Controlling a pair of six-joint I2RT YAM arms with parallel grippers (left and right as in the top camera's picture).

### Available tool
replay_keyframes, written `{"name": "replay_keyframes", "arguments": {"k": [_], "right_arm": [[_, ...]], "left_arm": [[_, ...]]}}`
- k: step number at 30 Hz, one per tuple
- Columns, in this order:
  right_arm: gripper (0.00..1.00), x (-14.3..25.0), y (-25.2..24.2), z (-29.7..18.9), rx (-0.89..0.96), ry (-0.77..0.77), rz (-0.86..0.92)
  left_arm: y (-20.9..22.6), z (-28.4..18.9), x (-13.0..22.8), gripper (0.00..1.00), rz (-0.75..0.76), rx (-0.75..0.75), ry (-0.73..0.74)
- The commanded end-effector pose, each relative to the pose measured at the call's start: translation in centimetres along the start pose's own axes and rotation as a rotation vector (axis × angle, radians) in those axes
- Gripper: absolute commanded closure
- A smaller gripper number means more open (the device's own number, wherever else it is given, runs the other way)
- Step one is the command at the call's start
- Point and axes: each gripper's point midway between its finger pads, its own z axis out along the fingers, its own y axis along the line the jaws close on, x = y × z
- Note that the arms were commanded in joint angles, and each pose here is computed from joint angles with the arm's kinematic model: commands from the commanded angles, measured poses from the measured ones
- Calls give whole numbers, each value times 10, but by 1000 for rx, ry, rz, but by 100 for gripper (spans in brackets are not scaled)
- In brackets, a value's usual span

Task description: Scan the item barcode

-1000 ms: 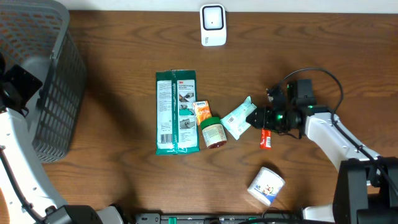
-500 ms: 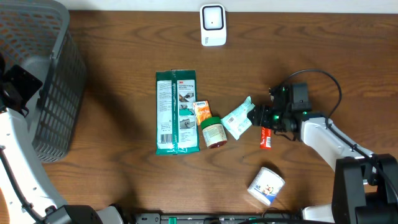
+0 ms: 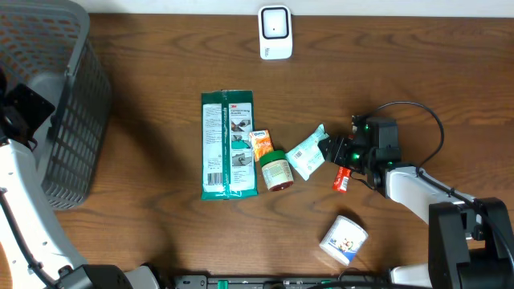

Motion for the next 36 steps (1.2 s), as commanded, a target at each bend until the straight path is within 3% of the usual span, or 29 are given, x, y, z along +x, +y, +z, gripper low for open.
{"name": "replay_keyframes", "arguments": {"k": [1,8,17,21,28,36], "right_arm": [[36,8,-10,3,42,10,52],[28,7,-24,3,105,-19,123],[27,19,-33,19,108,29,162],[33,27,-18,34,-11,81,185],[48,37,-14,41,-31,117,198],[52,48,-8,39,-66,177,201]], "left_arm": [[1,0,-4,7,10,-6,-7],[1,0,-4,7,10,-6,-7],[1,0,-4,7,10,-6,-7],[1,0,-4,6,10,-6,-7],[1,0,-4,7,10,-6,-7],[1,0,-4,7,10,-6,-7]]}}
